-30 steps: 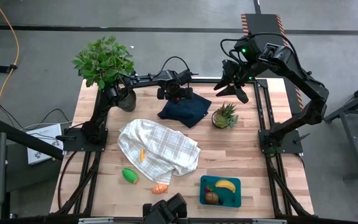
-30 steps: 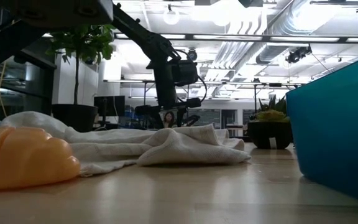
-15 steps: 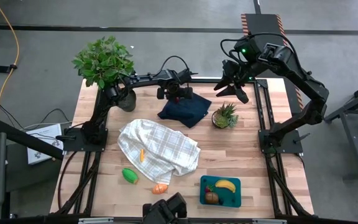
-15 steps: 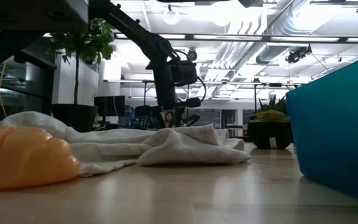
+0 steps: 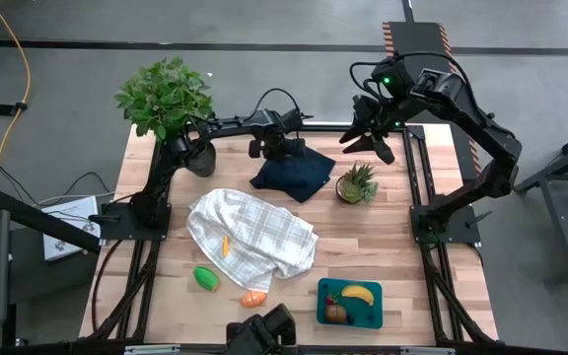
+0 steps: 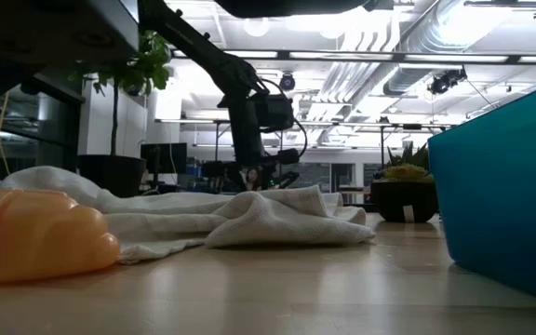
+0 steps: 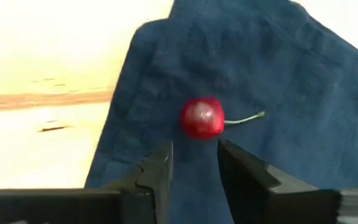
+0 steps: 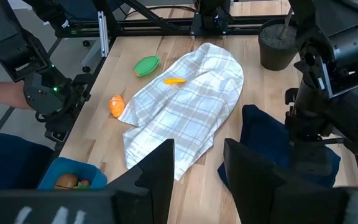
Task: Pick and placing Produce into tupperware
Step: Put the cherry into the bin
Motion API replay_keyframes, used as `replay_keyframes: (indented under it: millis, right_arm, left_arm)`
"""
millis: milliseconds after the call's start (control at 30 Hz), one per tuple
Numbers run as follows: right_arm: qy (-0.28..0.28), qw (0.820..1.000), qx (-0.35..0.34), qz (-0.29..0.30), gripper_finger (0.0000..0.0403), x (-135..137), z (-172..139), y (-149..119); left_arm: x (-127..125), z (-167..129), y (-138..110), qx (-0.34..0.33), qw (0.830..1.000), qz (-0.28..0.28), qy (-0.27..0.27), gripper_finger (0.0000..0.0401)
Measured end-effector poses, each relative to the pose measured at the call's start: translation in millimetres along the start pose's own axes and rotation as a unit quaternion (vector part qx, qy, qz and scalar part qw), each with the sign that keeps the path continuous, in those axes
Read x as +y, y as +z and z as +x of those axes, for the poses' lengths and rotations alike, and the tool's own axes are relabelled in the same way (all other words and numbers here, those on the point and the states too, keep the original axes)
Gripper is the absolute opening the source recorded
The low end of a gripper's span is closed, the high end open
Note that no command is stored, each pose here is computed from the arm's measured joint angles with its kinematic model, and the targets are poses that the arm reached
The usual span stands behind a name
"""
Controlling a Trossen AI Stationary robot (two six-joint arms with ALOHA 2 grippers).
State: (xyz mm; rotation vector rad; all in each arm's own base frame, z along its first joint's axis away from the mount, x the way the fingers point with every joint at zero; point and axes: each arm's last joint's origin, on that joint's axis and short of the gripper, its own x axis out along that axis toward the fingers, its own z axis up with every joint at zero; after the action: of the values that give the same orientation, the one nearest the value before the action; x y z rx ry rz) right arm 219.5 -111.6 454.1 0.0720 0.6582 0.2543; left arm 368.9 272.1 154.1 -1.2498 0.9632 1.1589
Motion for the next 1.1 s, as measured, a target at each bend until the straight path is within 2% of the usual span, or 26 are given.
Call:
replay_keyframes:
  millis: [467,1100]
  right_arm:
    - [0.0,1.0,0.0,-0.002,0.0129,-0.1,-0.1,0.0]
    - [0.001,1.0,0.003,0.002,0.0129,0.2,-0.1,-0.7]
  left_arm:
    - [-5.3,-0.2,2.6,-0.018,0.999,0.009,-0.025,0.0129]
    - [-5.4,-0.3,2.9,-0.021,0.999,0.01,-0.024,0.0129]
